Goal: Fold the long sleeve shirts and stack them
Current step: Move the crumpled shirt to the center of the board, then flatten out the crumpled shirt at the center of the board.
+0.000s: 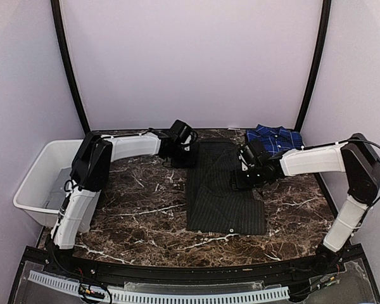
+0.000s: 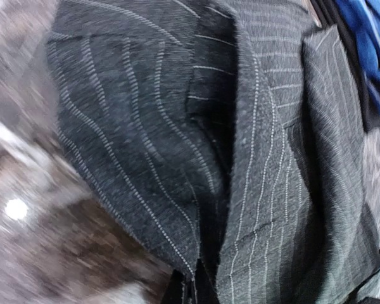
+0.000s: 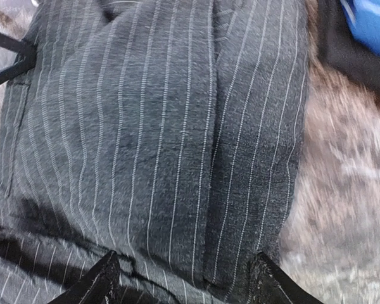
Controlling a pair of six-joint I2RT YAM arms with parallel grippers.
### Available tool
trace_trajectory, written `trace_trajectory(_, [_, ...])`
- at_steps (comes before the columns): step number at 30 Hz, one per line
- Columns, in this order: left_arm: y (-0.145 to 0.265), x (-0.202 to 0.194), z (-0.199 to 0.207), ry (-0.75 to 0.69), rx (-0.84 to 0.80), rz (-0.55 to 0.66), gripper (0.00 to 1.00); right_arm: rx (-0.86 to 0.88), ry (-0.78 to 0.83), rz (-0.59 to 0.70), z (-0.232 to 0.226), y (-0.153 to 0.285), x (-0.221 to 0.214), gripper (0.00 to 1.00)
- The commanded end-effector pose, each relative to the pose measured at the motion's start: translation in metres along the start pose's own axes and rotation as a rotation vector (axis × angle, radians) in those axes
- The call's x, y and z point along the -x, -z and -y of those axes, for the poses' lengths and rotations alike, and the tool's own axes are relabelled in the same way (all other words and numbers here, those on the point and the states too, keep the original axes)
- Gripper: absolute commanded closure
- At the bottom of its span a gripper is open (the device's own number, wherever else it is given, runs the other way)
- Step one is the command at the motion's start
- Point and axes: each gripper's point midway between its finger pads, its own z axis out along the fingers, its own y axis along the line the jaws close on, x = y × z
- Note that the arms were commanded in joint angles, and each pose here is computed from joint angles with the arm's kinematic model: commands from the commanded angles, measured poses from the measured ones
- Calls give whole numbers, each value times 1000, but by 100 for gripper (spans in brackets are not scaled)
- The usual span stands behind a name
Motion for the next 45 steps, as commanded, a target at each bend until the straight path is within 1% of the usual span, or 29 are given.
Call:
trace_trajectory(1, [15, 39, -18, -21, -10, 51, 100, 7, -10, 40, -13, 1, 33, 31])
trace_trajectory(3, [20, 51, -23, -34, -17, 69, 98, 1, -6, 33, -14, 3, 33, 28])
trace_trajectory(5, [26, 60, -29, -30, -11, 79, 89, -4, -17, 31, -12, 9, 31, 24])
trace_trajectory(6, [30, 67, -30, -26, -11, 89, 73, -6, -27, 31, -10, 15, 30, 23])
trace_trajectory(7, [33, 66, -33, -32, -1, 73, 67, -7, -34, 27, -8, 19, 26, 23])
trace_trajectory(8, [40, 70, -29, -42, -1, 83, 59, 0, -44, 30, -7, 25, 24, 22])
trace_trajectory(10, [53, 67, -24, -56, -8, 68, 48, 7, -67, 25, -3, 32, 14, 23])
trace_trajectory(11, [66, 70, -18, -58, -22, 78, 46, 8, -79, 20, 0, 33, 8, 23])
trace_trajectory(12, [67, 60, -17, -56, -36, 53, 44, 10, -91, 12, 3, 34, 2, 24])
trace_trajectory(13, [82, 65, -8, -59, -60, 78, 43, 14, -103, 5, 5, 34, -3, 26])
trace_trajectory(14, [81, 53, -9, -54, -73, 45, 42, 22, -112, -2, 7, 34, -8, 28])
trace_trajectory(15, [97, 57, -2, -54, -100, 67, 42, 31, -125, -8, 8, 33, -12, 30])
trace_trajectory(16, [95, 41, -2, -48, -122, 23, 42, 45, -134, -15, 9, 31, -17, 32])
trace_trajectory(17, [103, 30, -1, -45, -134, 5, 42, 63, -146, -21, 9, 29, -21, 33])
trace_trajectory(20, [116, 0, 16, -54, -221, -46, 42, 130, -179, -29, 8, 22, -27, 36])
trace_trajectory(21, [119, -17, 22, -59, -246, -86, 42, 151, -189, -34, 8, 20, -29, 37])
trace_trajectory(25, [116, -59, 33, -77, -264, -157, 40, 194, -199, -37, 7, 10, -29, 39])
trace_trajectory(27, [112, -67, 36, -64, -272, -169, 40, 206, -199, -39, 6, 6, -29, 40])
trace_trajectory(30, [107, -68, 38, -45, -268, -165, 41, 217, -194, -27, 5, 3, -28, 42])
trace_trajectory(32, [100, -71, 34, -39, -241, -172, 44, 221, -187, -21, 5, 0, -26, 43])
trace_trajectory(38, [88, -88, 32, -34, -202, -210, 49, 193, -163, -40, 9, -6, -28, 51])
trace_trajectory(41, [87, -87, 35, -31, -205, -199, 52, 191, -161, -30, 10, -2, -27, 57])
trace_trajectory(45, [82, -80, 37, -46, -203, -160, 55, 197, -164, -14, 9, 2, -24, 61])
